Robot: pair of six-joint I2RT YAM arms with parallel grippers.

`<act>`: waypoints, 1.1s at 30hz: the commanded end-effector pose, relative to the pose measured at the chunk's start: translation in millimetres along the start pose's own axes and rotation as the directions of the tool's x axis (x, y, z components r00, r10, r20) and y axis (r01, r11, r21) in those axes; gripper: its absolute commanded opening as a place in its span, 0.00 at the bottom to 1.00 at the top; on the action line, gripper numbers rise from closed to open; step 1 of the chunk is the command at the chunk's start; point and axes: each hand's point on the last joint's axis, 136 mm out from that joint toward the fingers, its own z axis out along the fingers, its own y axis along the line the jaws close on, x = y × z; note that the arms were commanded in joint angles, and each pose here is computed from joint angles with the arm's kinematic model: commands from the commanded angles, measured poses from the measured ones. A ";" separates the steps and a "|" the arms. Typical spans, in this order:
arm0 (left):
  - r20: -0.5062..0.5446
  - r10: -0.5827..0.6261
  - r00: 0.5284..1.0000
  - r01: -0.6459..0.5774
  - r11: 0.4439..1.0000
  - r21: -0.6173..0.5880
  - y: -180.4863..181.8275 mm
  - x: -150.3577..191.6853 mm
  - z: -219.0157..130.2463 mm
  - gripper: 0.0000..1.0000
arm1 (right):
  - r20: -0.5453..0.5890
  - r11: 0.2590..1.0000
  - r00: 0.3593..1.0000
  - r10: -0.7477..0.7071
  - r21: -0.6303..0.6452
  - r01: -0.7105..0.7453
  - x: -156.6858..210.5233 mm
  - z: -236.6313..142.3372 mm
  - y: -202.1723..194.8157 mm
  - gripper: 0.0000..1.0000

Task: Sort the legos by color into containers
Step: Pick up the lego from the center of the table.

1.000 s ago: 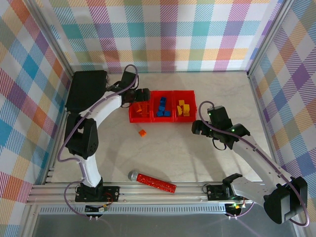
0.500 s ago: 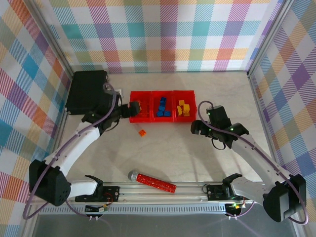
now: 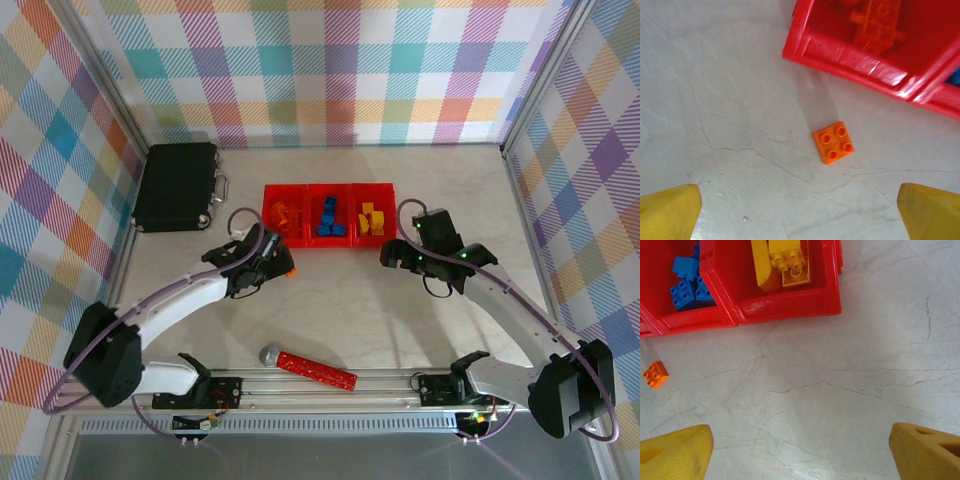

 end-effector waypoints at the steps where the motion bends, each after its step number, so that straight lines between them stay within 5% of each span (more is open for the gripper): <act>1: -0.034 -0.040 0.999 0.040 0.999 0.007 -17.2 -0.5 10.7 0.95 | 0.031 1.000 0.999 0.009 -0.024 -0.008 -8.8 -10.3 4.8 0.91; 33: -0.105 -0.044 0.993 0.033 0.993 -0.111 -44.1 18.2 89.5 0.62 | 0.054 0.999 0.998 -0.015 -0.033 0.017 5.4 -21.2 -3.5 0.92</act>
